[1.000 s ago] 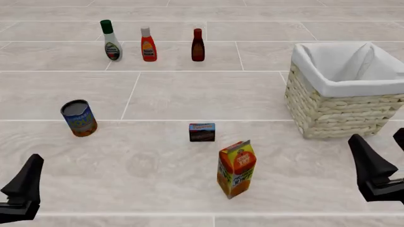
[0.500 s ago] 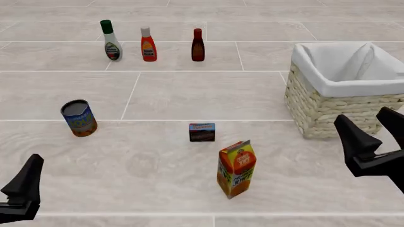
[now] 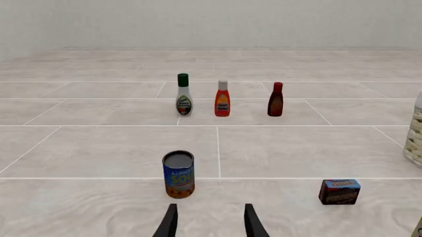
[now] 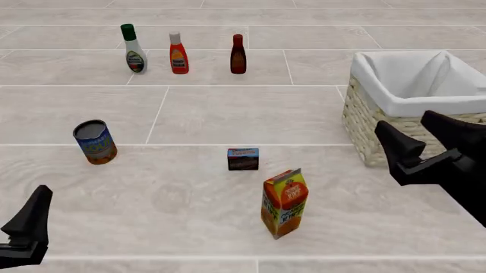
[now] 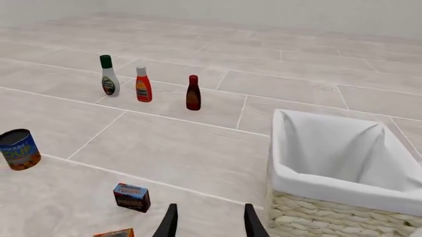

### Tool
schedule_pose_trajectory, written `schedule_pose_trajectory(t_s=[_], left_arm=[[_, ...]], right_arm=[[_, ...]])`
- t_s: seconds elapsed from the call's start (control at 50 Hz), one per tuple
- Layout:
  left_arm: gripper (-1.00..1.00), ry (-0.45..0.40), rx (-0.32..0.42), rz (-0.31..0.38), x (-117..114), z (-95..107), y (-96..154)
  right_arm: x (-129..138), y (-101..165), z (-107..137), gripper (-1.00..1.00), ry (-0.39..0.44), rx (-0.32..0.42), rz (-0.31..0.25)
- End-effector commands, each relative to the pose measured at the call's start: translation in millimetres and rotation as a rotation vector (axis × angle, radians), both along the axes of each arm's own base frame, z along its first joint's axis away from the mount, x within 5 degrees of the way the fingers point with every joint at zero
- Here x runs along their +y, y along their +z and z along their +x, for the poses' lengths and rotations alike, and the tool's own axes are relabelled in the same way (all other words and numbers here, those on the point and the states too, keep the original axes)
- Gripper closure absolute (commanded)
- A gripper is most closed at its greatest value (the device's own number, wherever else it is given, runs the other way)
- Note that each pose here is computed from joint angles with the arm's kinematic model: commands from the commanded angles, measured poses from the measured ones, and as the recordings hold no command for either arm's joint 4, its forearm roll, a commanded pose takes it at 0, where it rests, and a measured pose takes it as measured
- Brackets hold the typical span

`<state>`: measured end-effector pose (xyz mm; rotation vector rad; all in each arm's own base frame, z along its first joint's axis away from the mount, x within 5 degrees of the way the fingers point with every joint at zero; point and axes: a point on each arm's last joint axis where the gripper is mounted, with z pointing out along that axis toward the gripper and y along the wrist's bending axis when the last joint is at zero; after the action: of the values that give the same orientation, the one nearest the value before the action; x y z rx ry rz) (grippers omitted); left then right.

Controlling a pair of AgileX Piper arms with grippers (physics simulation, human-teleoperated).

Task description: Pick the chocolate pudding and place it in the basket.

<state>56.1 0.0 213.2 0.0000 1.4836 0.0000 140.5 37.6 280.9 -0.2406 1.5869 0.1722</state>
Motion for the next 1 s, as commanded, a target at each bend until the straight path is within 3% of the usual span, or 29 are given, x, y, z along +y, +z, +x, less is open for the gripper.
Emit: schedule_pose_trajectory(t_s=[0.02,0.34,1.0], left_arm=[[-1.00,0.000,0.000,0.000,0,0,0],[-1.00,0.000,0.000,0.000,0,0,0],[-1.00,0.000,0.000,0.000,0,0,0]], right_arm=[[11,6,18,-1.00,0.036,0.025,-0.006],[29,24,43,-1.00,0.089,0.037,-0.021],[65,24,92,-1.00,0.157,0.114,-0.077]])
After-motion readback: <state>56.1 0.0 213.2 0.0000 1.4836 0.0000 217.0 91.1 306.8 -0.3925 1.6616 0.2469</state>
